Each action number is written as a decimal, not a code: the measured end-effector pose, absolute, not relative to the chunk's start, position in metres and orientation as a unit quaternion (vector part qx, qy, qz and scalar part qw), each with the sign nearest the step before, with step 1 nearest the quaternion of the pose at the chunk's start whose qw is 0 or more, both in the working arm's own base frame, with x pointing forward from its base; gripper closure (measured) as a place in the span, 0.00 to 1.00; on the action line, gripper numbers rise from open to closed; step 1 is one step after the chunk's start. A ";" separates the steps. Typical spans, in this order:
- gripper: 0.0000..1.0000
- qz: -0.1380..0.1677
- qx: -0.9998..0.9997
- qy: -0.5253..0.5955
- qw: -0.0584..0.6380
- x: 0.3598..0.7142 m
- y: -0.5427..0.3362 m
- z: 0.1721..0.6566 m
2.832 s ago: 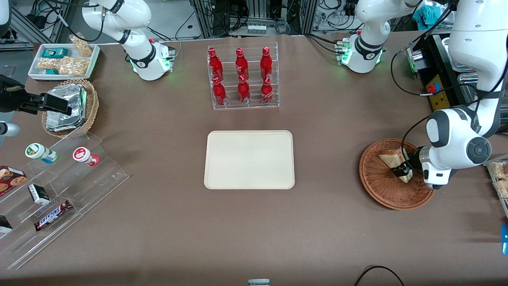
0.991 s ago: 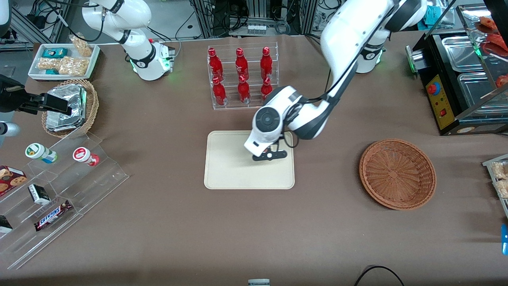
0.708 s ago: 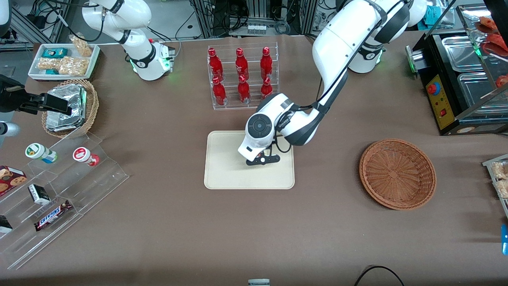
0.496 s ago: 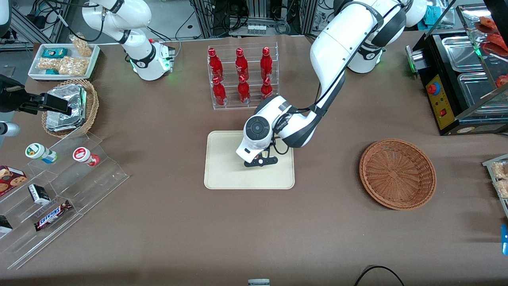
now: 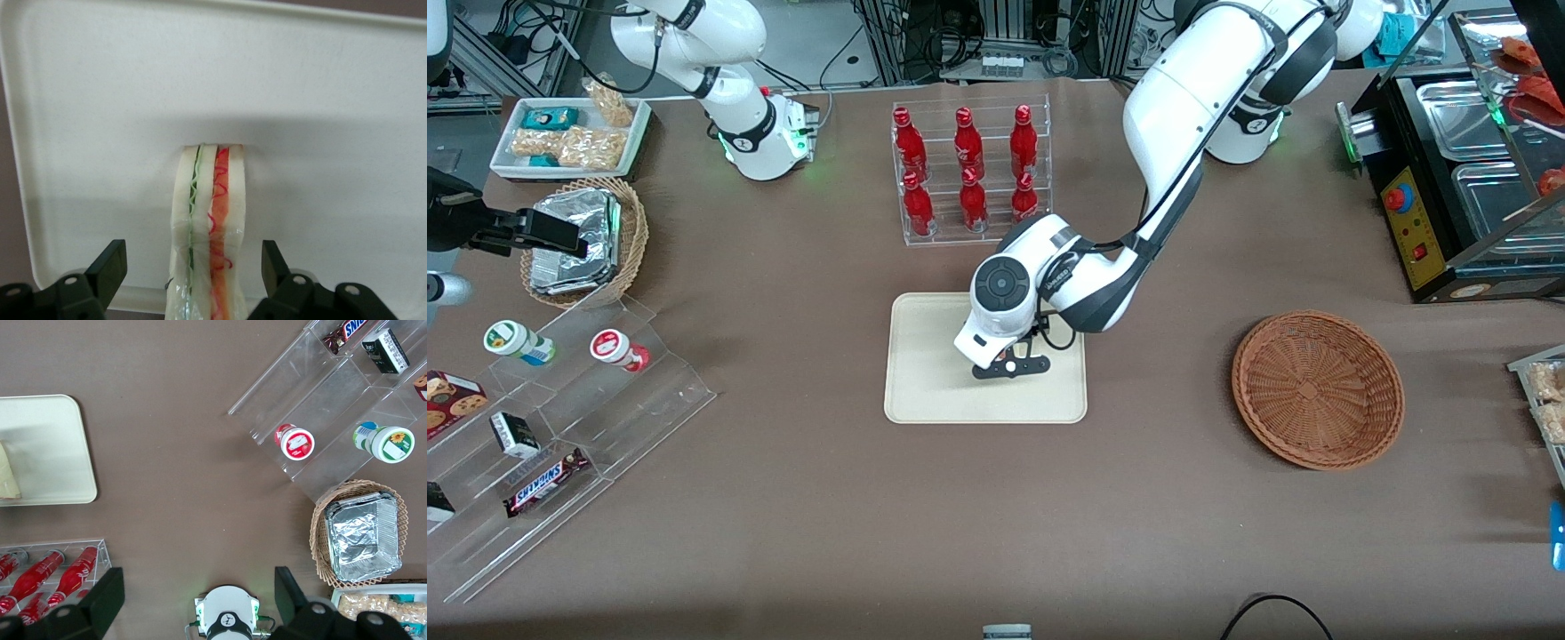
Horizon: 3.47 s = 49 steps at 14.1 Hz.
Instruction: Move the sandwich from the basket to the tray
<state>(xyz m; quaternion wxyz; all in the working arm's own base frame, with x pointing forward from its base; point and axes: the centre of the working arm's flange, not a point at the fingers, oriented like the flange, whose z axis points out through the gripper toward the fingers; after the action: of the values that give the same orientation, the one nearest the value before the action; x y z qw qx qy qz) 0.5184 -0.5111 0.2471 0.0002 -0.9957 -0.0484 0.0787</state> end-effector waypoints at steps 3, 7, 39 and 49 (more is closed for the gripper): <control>0.04 0.080 -0.994 -0.068 0.020 0.538 -0.483 0.293; 0.00 0.097 -0.988 -0.114 0.042 0.585 -0.374 0.387; 0.00 0.127 -0.980 -0.151 0.020 0.531 -0.052 0.599; 0.00 0.107 -0.983 -0.148 0.014 0.530 -0.046 0.606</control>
<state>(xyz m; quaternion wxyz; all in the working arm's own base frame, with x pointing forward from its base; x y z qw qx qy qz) 0.5302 -0.0455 0.6059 0.0144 -0.9831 -0.1477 0.1074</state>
